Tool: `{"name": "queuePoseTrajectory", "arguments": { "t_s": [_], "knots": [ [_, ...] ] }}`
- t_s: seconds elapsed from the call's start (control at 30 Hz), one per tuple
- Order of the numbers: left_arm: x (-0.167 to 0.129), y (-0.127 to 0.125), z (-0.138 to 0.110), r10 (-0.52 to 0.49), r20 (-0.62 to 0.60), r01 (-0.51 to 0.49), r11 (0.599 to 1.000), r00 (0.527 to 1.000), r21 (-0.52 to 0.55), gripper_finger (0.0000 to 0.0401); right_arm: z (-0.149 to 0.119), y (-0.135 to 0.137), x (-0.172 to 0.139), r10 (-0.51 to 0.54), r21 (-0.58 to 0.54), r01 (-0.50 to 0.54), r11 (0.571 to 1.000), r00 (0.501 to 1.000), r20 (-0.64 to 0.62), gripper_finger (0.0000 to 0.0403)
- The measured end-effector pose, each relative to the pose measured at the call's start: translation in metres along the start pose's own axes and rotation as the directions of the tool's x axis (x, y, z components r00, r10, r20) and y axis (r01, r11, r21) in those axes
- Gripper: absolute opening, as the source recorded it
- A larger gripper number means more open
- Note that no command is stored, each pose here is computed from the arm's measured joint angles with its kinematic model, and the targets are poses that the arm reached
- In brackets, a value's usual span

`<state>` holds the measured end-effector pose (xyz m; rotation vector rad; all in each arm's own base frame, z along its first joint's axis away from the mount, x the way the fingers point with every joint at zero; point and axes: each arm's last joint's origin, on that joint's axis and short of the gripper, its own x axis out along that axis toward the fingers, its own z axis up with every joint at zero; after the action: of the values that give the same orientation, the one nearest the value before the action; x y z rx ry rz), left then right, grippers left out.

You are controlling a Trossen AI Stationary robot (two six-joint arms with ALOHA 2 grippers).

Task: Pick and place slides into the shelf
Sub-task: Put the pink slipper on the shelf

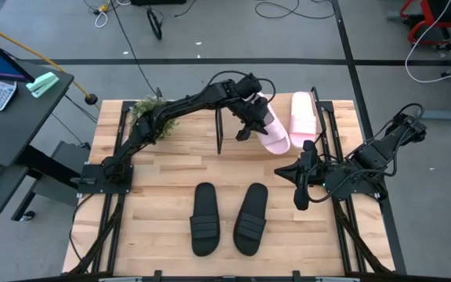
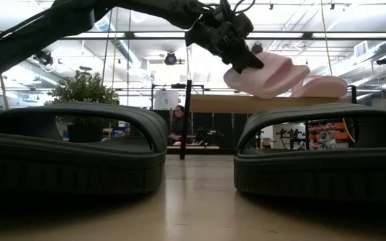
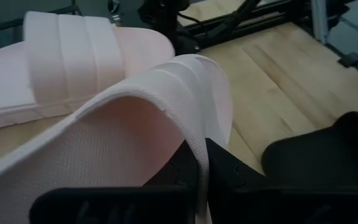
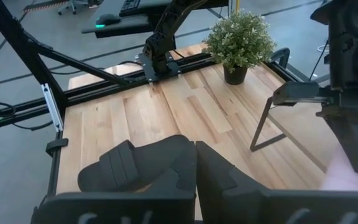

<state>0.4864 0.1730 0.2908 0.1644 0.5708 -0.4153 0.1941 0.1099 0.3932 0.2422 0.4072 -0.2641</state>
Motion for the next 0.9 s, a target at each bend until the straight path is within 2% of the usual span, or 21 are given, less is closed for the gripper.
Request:
{"name": "queuePoseTrajectory", "arguments": {
  "t_s": [0.1, 0.6, 0.8, 0.9],
  "knots": [
    [0.001, 0.0, 0.001, 0.028, -0.011, -0.028, 1.0, 1.0, 0.011, 0.0031, 0.0, 0.0, 0.0, 0.0, 0.0, 0.0, 1.0, 1.0, 0.0, 0.0007],
    [0.008, -0.004, 0.005, 0.173, -0.088, -0.169, 0.984, 0.981, 0.056, 0.0158, 0.0, 0.0, 0.0, 0.0, 0.001, 0.0, 1.0, 1.0, 0.0, 0.001],
    [0.01, -0.007, 0.006, 0.187, -0.099, -0.181, 0.981, 0.977, 0.067, 0.0201, 0.0, 0.0, 0.0, 0.0, 0.001, 0.0, 1.0, 1.0, 0.0, 0.0007],
    [0.014, -0.01, 0.008, 0.213, -0.118, -0.2, 0.973, 0.97, 0.112, 0.0218, 0.0, 0.0, 0.0, 0.0, 0.001, 0.0, 1.0, 1.0, 0.0, 0.0009]
  ]
}}
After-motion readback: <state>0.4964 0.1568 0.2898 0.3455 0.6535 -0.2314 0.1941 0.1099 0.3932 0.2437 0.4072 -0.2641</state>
